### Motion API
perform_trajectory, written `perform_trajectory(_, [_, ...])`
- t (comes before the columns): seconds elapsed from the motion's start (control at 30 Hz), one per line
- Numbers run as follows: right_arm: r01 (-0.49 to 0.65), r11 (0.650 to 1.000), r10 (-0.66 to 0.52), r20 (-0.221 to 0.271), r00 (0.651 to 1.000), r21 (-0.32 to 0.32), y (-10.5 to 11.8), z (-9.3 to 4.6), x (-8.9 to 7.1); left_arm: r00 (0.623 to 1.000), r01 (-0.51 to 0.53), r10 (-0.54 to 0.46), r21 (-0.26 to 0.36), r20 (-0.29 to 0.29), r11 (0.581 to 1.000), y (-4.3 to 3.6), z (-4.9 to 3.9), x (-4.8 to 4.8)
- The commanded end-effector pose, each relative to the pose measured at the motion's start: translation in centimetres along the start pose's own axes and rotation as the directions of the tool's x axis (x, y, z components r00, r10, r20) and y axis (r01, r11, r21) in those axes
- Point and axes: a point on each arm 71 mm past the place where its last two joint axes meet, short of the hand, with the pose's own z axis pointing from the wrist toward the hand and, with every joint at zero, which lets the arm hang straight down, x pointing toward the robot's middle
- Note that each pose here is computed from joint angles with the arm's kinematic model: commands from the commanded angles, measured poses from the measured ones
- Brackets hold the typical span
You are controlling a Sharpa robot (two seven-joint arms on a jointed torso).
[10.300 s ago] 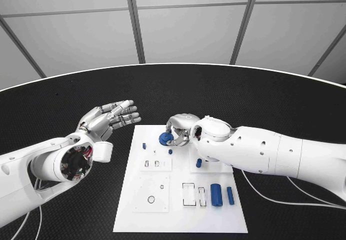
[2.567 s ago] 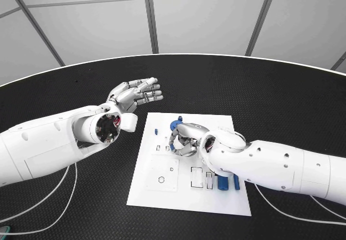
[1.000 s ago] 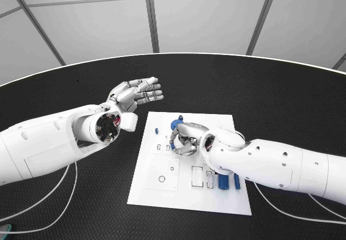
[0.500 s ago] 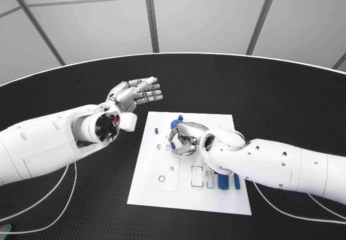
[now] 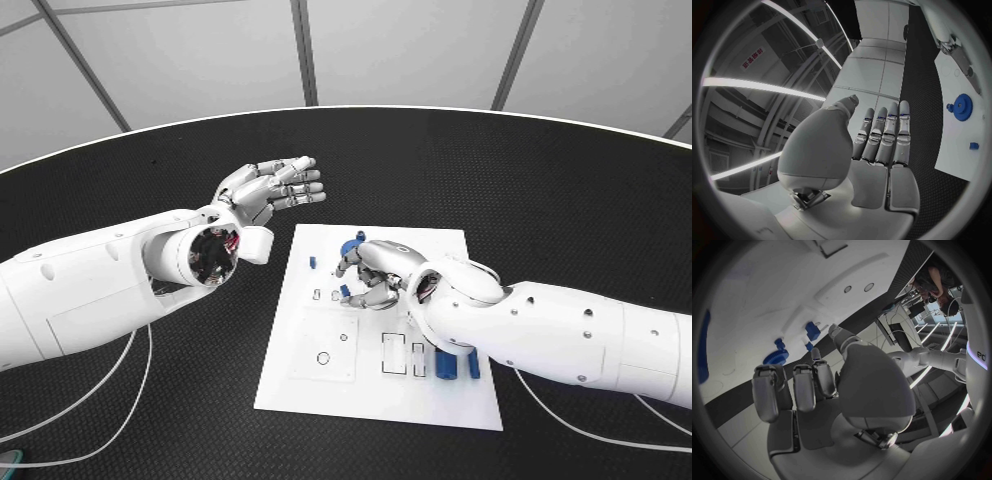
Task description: Assemble the parts on the task board
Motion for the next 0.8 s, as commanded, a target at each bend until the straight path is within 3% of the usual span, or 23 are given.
perform_trajectory(0.03, [-0.05,0.998,0.053,0.061,0.997,-0.048,-0.4,-1.8,-1.2,0.999,-0.036,0.036,-0.021,-0.015,0.999,0.14,0.08,-0.2])
perform_trajectory(0.17, [-0.148,0.988,0.154,0.119,0.981,-0.054,-1.4,-4.2,-3.0,0.993,-0.112,0.108,-0.074,-0.057,0.991,0.48,0.19,-0.65])
perform_trajectory(0.3, [-0.236,0.972,0.233,0.169,0.958,-0.005,-3.2,-6.9,-4.9,0.968,-0.229,0.205,-0.182,-0.143,0.956,1.32,0.19,-1.12])
perform_trajectory(0.37, [-0.263,0.964,0.253,0.193,0.948,0.027,-4.2,-8.3,-5.7,0.934,-0.334,0.283,-0.251,-0.219,0.908,1.99,0.07,-1.3])
perform_trajectory(0.5, [-0.286,0.956,0.264,0.229,0.937,0.068,-5.5,-10.2,-6.7,0.86,-0.496,0.4,-0.328,-0.318,0.804,2.96,-0.04,-1.44])
perform_trajectory(0.8, [-0.298,0.945,0.253,0.278,0.927,0.135,-7.3,-12.4,-7.7,0.75,-0.662,0.518,-0.446,-0.412,0.602,4.58,0.49,-0.95])
